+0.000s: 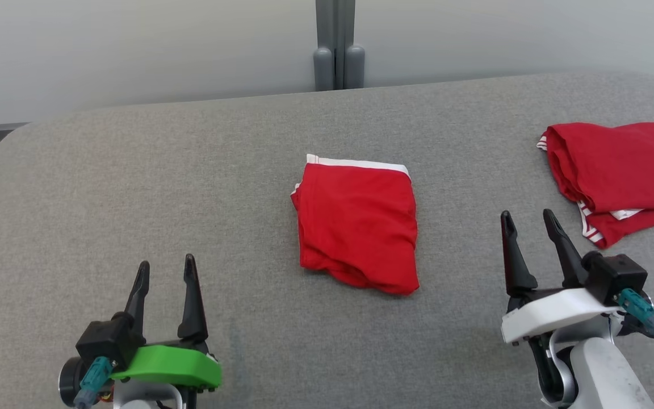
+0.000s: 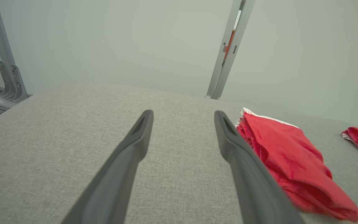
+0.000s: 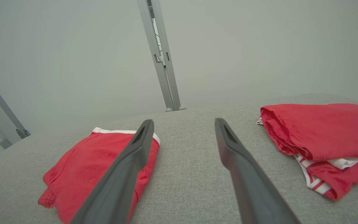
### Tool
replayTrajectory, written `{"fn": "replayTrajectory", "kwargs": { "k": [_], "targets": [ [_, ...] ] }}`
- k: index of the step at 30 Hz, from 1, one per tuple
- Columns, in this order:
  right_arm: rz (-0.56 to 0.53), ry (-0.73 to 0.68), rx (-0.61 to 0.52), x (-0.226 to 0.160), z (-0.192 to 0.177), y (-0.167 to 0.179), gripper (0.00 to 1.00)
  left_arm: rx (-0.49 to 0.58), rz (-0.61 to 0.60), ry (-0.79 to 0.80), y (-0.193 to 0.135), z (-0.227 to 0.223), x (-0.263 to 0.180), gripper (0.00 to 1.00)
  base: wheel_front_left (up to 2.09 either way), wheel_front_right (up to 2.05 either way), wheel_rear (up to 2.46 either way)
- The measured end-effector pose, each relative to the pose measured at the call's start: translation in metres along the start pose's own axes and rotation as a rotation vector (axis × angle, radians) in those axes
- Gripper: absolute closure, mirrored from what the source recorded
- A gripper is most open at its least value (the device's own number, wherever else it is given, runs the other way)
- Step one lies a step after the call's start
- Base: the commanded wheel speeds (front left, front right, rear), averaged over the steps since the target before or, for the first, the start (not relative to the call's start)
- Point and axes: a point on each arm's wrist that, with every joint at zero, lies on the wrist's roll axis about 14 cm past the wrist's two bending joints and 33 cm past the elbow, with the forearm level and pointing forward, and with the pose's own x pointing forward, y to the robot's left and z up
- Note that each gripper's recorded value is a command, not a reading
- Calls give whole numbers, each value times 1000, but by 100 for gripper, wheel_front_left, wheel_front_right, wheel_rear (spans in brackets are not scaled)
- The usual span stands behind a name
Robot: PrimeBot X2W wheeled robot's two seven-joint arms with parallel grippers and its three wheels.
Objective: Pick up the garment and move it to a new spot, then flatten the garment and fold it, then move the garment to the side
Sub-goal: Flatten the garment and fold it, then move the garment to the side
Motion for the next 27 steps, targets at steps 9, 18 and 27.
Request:
{"fn": "replayTrajectory", "kwargs": {
  "k": [9,18,27],
  "targets": [
    [6,21,1,-14,-7,3,0,8,15,37,8,-12,-12,0,0,0,0],
    [24,41,4,-14,-14,9,0,14,27,37,12,-12,-14,0,0,0,0],
    [28,97,-6,-13,-30,10,0,12,32,46,13,-15,-14,0,0,0,0]
  ]
}}
